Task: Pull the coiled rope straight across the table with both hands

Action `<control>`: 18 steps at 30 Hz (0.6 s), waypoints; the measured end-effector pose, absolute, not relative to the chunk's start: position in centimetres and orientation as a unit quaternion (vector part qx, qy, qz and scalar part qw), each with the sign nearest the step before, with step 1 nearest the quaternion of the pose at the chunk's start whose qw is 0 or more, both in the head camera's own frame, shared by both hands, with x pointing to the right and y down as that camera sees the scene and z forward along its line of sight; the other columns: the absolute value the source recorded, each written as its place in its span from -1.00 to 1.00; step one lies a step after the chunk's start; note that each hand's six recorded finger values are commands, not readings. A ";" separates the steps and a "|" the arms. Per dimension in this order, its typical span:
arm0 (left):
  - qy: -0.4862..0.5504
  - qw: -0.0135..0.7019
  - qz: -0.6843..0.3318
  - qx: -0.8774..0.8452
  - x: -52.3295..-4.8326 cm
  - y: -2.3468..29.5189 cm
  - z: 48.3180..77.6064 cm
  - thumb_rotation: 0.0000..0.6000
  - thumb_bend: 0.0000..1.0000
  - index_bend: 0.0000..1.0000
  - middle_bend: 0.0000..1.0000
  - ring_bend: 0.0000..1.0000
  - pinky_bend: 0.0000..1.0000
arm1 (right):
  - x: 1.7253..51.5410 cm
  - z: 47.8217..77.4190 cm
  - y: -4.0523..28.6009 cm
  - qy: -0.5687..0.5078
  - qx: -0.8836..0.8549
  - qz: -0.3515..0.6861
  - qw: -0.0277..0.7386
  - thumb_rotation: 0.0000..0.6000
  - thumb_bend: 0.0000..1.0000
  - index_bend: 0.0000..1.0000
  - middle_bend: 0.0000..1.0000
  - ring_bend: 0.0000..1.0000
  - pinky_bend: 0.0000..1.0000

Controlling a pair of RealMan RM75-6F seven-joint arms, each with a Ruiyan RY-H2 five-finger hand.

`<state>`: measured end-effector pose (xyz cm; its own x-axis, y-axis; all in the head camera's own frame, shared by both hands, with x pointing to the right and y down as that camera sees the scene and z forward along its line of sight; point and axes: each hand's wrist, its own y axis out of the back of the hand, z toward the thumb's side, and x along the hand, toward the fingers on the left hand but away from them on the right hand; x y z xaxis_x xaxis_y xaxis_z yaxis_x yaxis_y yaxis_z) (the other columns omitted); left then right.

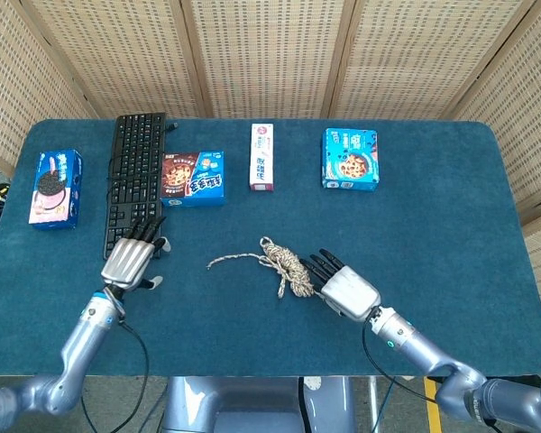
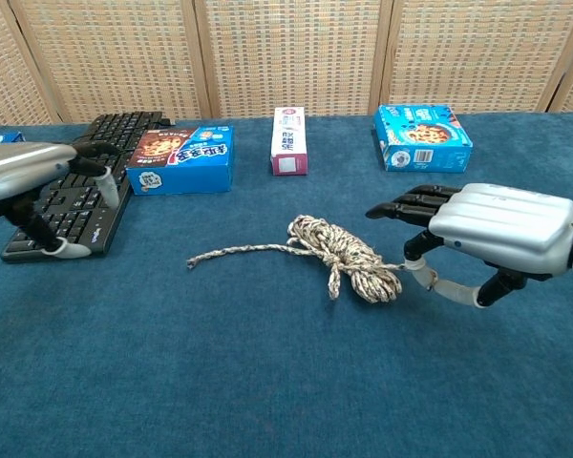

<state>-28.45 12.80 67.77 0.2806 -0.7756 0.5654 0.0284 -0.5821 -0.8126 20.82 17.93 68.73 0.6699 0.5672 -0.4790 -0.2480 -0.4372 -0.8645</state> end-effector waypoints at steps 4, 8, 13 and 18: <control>0.267 0.379 -0.530 -0.710 -25.9 12.0 69.3 1.00 -0.50 -0.16 -1.00 -1.00 -1.00 | 20.9 69.1 18.1 -0.103 -0.754 0.394 0.515 1.00 0.17 0.24 -0.97 -1.00 -1.00; 0.263 0.386 -0.529 -0.708 -23.4 11.7 70.6 1.00 -0.49 -0.15 -1.00 -1.00 -1.00 | 20.8 69.3 18.2 -0.100 -0.756 0.393 0.514 1.00 0.17 0.25 -0.97 -1.00 -1.00; 0.246 0.387 -0.536 -0.709 -20.7 11.7 72.2 1.00 -0.46 -0.15 -1.00 -1.00 -1.00 | 20.7 69.6 18.3 -0.099 -0.758 0.394 0.510 1.00 0.17 0.25 -0.97 -1.00 -1.00; 0.224 0.389 -0.549 -0.705 -19.7 11.9 73.6 1.00 -0.44 -0.15 -1.00 -1.00 -1.00 | 20.6 69.8 18.3 -0.099 -0.759 0.394 0.508 1.00 0.17 0.25 -0.97 -1.00 -1.00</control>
<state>-19.73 11.94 73.56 0.2971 -0.7426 0.6003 0.1112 -0.5975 -0.7941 20.60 18.31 69.83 0.6693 0.5510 -0.4984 -0.2500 -0.4647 -0.8495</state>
